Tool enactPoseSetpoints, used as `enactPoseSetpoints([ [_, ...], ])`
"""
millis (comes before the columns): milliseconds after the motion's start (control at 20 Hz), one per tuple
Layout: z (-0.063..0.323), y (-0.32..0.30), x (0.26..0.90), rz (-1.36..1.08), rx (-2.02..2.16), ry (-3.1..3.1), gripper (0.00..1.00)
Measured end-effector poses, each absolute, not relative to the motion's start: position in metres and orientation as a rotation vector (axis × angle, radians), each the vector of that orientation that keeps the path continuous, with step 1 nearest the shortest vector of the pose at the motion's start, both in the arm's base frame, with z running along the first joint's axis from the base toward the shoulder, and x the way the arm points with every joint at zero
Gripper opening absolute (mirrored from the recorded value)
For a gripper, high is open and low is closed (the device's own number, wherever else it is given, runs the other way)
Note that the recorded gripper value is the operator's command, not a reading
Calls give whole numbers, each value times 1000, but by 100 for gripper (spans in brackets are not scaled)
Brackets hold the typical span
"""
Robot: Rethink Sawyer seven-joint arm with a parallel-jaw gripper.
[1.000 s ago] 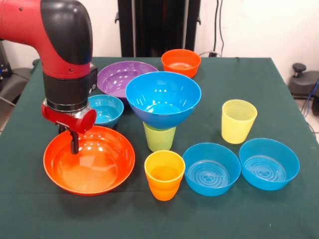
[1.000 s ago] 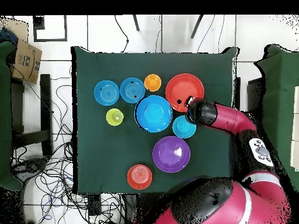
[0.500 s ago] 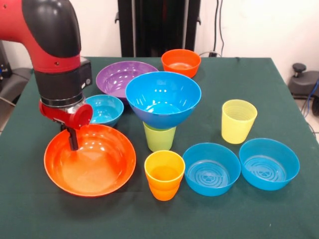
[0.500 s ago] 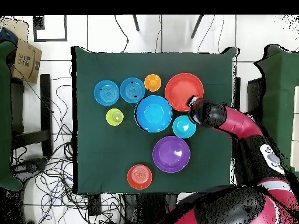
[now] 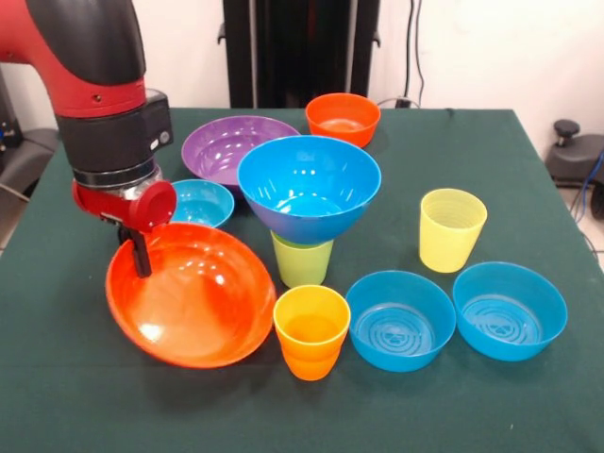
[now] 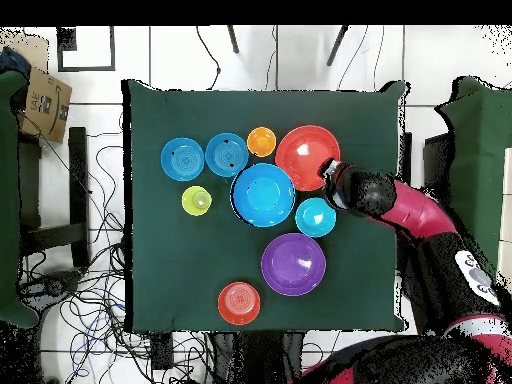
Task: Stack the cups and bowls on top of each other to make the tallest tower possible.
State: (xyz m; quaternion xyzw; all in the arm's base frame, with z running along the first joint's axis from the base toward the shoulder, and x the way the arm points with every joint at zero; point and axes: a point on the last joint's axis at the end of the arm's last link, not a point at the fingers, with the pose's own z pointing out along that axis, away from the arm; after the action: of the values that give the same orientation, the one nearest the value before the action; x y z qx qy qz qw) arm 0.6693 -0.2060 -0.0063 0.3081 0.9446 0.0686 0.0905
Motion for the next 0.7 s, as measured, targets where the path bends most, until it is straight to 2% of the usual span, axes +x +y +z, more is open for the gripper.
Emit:
enactPoseSetpoints([
  [700,19,-179,664,439,944,2803,0],
])
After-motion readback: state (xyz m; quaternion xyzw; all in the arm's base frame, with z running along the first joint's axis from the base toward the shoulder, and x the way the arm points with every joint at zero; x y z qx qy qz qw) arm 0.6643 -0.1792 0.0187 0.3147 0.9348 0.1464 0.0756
